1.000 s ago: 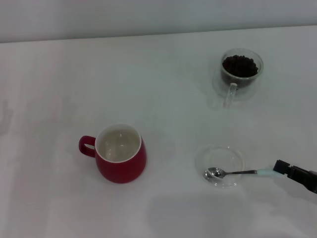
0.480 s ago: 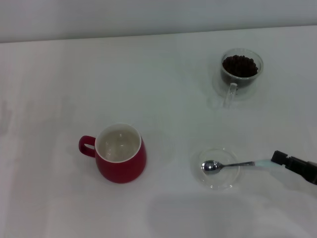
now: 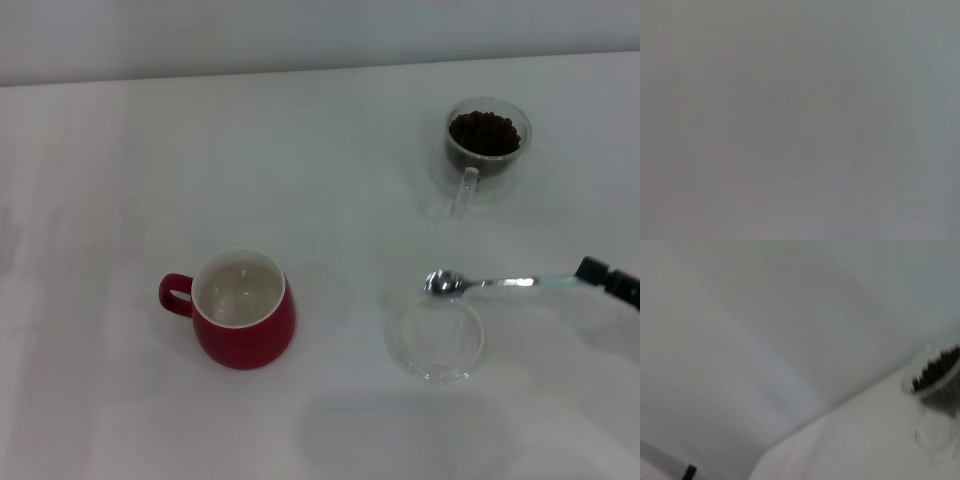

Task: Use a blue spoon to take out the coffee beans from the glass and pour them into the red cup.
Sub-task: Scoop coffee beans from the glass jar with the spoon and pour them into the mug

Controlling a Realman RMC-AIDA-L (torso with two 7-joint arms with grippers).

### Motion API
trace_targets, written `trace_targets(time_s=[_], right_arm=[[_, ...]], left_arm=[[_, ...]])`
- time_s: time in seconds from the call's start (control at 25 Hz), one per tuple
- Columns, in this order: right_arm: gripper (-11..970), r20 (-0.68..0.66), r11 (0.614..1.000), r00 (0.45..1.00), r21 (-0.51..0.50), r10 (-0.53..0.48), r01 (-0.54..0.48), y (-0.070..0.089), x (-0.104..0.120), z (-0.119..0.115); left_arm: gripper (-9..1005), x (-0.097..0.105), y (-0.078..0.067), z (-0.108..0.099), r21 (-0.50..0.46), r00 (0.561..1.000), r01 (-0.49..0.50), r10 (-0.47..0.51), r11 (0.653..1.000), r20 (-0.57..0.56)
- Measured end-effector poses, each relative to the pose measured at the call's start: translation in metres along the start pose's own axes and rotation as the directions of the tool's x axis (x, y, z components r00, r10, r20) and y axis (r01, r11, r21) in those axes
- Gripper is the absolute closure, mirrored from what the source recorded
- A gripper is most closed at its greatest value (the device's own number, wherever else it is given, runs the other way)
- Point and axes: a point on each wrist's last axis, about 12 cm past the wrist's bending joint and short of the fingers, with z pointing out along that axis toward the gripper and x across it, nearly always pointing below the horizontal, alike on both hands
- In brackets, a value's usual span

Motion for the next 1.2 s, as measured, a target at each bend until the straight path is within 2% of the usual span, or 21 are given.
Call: trace_targets(time_s=[0.2,0.48,0.8,1.2], right_arm=[[808,0.038,0.998,0.998,-0.037,-0.046,0.047,0.0,-0.024,0.009],[808,0.058,0.986,0.988,-0.086,-0.141,0.146,0.001,-0.067,0.04],[808,0.113,0.974,0.969,-0.031,-0.221,0.226,-0.004,-0.106,0.063],[808,0.114,0.942,0.935,0.035,-0.337,0.335,-0.009,-0.126,0.077]], left_arm=[[163,0.0,0.0,0.001,0.001,1.0,-0.001,0.001,1.0,0.001],[162,-0.001,0.0,0.001,0.002,1.0,-0.003,0.003,1.0,0.003],[162,-0.001,0.001,0.003,-0.008,1.0,-0.001,0.001,1.0,0.005],[163,-0.002,0.003,0.006,-0.024,1.0,0.0,0.001,1.0,0.012]])
